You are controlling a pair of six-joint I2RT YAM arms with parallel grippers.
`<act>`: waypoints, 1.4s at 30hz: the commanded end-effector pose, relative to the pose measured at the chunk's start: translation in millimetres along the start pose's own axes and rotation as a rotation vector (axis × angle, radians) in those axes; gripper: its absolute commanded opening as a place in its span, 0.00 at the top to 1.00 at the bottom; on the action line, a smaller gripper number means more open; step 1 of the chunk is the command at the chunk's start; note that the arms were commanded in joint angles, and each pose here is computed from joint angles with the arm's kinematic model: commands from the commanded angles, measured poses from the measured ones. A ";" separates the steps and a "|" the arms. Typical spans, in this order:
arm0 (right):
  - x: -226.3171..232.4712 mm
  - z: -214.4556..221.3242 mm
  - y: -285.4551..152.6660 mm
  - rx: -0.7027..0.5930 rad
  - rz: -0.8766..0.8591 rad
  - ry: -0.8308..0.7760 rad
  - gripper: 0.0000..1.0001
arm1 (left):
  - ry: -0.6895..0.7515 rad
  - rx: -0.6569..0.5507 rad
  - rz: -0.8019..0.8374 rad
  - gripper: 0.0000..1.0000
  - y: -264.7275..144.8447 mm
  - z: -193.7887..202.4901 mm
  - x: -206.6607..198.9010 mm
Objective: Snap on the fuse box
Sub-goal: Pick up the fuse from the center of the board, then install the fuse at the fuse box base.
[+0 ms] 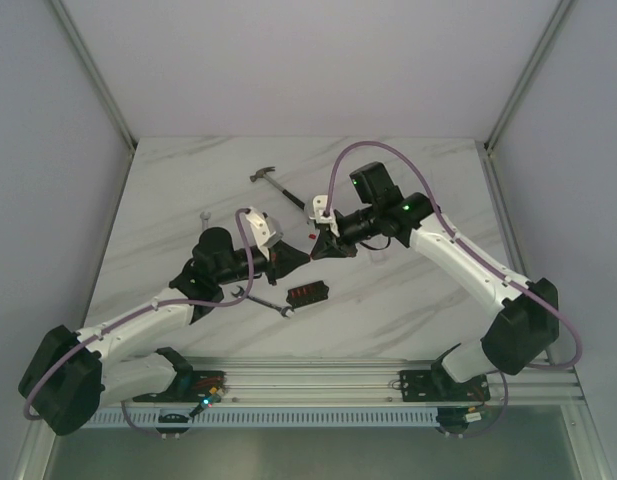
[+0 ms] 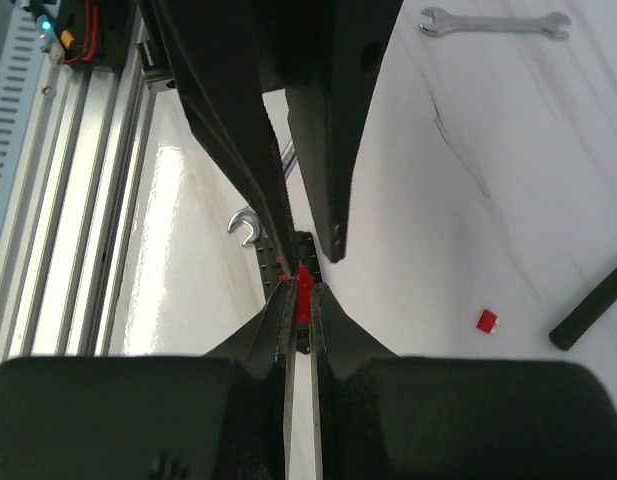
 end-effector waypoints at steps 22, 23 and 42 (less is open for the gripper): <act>5.7 89.2 56.8 0.313 0.611 0.954 1.00 | -0.683 0.286 -0.478 0.26 -28.1 100.6 20.9; 7.1 94.4 59.9 0.328 0.624 0.970 1.00 | -0.699 0.299 -0.471 0.26 -26.8 103.3 19.4; 9.2 137.1 72.6 0.459 0.826 1.011 1.00 | -0.792 0.469 -0.357 0.39 -9.2 139.1 4.5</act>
Point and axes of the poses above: each gripper's point midway between its finger pads, its own y axis out along the fingers, its own x axis along the line the jaws close on, z = x × y, the point moved 3 cm from there along -y, back along the fingers, and after that the axes turned 4 degrees about y, right-handed, at the moved point
